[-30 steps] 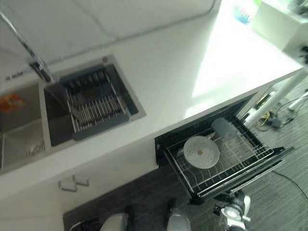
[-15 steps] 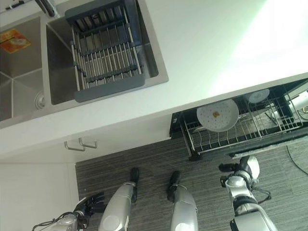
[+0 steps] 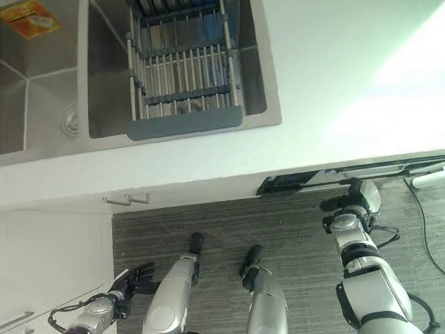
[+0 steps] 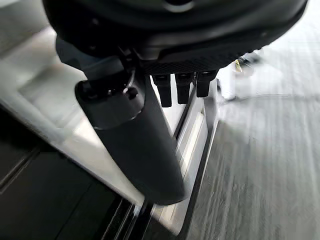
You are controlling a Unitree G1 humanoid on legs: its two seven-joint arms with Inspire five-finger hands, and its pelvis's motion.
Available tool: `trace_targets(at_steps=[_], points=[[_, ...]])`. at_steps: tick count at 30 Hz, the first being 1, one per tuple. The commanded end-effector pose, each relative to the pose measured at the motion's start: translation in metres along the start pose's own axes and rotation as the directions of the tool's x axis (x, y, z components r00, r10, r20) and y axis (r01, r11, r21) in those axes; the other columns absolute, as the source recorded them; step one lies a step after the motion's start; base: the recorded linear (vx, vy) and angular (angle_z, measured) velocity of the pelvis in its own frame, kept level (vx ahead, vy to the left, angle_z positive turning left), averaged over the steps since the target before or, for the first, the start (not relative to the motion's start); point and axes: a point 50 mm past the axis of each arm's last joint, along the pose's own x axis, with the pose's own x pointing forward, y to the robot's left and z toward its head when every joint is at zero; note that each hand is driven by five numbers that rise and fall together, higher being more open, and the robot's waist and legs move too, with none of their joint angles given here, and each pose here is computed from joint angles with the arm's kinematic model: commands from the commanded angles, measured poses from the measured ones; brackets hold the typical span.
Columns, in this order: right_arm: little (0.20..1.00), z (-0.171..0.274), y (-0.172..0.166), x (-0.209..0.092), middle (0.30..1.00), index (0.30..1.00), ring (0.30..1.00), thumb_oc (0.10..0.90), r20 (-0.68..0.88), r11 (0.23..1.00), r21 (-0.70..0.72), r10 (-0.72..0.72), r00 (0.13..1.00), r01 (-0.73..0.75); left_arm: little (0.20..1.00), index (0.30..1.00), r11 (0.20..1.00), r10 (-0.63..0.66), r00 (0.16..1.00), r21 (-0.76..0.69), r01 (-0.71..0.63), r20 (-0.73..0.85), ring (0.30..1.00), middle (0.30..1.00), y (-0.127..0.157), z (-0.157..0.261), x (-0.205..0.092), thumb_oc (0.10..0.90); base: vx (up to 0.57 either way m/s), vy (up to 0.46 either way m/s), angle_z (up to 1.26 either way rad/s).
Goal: Place the dishes in the dishwasher.
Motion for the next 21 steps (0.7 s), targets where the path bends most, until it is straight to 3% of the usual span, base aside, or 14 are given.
trace_targets(at_steps=[1,8,13,14,16,21], points=[[0.9,0.135,-0.081,0.001,0.9,0.9,0.9,0.8,0.473,0.936,0.157,-0.351,0.808,0.315,0.9,0.9,0.994,0.013,0.999,0.107,-0.007,-0.051,0.9,0.9,0.017,-0.022,-0.013,0.8,0.08,0.045,0.05],[0.9,0.166,-0.104,-0.006,0.9,0.9,0.9,0.8,0.499,0.89,0.229,-0.456,0.738,0.395,0.9,0.9,0.998,0.01,0.999,0.062,-0.007,-0.052,0.9,0.9,0.02,-0.03,-0.017,0.8,0.03,0.022,0.11],[0.9,0.158,-0.094,-0.003,0.9,0.9,0.9,0.8,0.467,0.919,0.193,-0.395,0.792,0.344,0.9,0.9,0.999,-0.016,0.997,0.027,0.018,-0.08,0.9,0.9,0.02,-0.035,-0.019,0.8,-0.02,-0.001,0.06],[0.9,0.142,-0.077,0.001,0.9,0.9,0.9,0.8,0.422,0.958,0.185,-0.277,0.863,0.217,0.9,0.9,0.998,-0.057,0.994,-0.012,0.056,-0.093,0.9,0.9,0.017,-0.038,-0.02,0.8,-0.09,0.033,0.04],[0.9,0.113,-0.046,0.001,0.9,0.9,0.9,0.8,0.389,0.984,0.175,-0.092,0.917,0.025,0.9,0.9,0.995,-0.097,0.991,-0.017,0.096,-0.094,0.9,0.9,0.011,-0.043,-0.022,0.8,-0.04,0.044,0.07],[0.9,-0.003,0.034,-0.03,0.9,0.9,0.9,0.8,0.16,0.968,0.152,0.175,0.972,-0.199,0.9,0.9,0.997,0.049,0.997,0.063,-0.045,-0.052,0.9,0.9,0.016,-0.041,-0.026,0.8,-0.01,0.083,0.04]])
